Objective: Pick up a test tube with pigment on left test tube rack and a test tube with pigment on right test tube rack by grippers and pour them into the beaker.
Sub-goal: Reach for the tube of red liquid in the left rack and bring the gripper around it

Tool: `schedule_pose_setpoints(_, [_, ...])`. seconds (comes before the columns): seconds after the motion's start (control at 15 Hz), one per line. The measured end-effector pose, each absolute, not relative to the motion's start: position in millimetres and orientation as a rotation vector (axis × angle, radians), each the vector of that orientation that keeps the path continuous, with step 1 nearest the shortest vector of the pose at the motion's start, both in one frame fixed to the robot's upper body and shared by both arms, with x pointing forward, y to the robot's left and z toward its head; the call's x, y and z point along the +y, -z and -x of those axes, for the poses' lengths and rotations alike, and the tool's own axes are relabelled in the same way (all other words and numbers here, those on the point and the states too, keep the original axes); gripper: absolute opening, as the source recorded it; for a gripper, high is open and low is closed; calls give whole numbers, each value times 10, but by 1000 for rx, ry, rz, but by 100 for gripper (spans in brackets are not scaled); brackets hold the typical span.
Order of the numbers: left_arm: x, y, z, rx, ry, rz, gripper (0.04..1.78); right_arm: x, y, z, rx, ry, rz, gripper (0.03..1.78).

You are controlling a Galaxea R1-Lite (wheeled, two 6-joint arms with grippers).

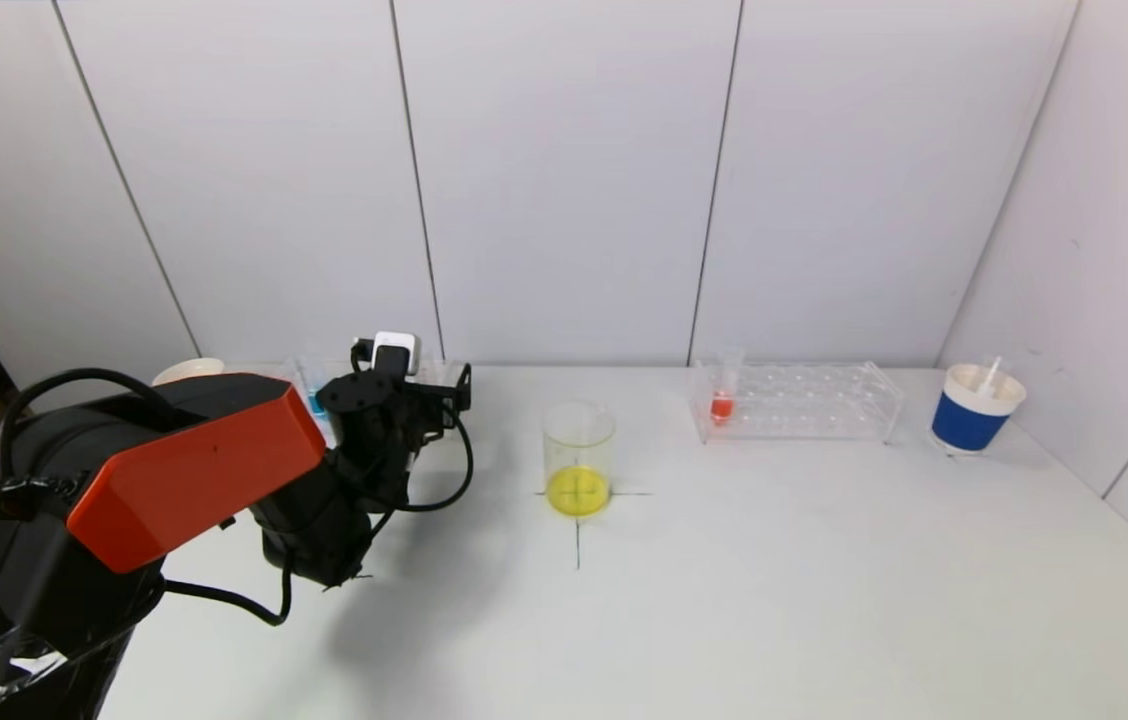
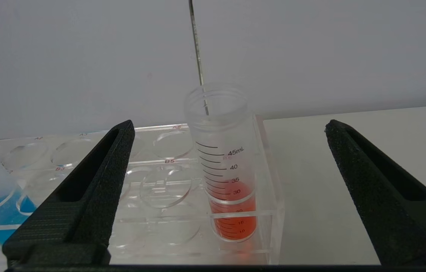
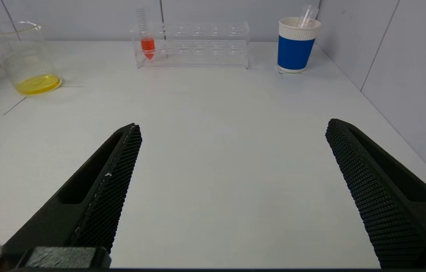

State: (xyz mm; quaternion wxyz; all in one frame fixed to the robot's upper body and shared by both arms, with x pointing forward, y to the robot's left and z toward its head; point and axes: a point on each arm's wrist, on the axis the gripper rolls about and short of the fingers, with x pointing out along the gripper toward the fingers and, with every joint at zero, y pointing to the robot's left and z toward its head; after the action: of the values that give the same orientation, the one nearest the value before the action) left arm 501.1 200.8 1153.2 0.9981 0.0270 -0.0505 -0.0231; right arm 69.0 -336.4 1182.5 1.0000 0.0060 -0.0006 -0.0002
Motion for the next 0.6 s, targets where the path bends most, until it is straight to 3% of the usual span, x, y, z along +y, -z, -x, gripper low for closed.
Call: schedule_pose_setpoints(0.6, [1998, -11554, -5111, -133, -44, -37, 176, -3364, -11825, -690, -1, 0, -12, 177])
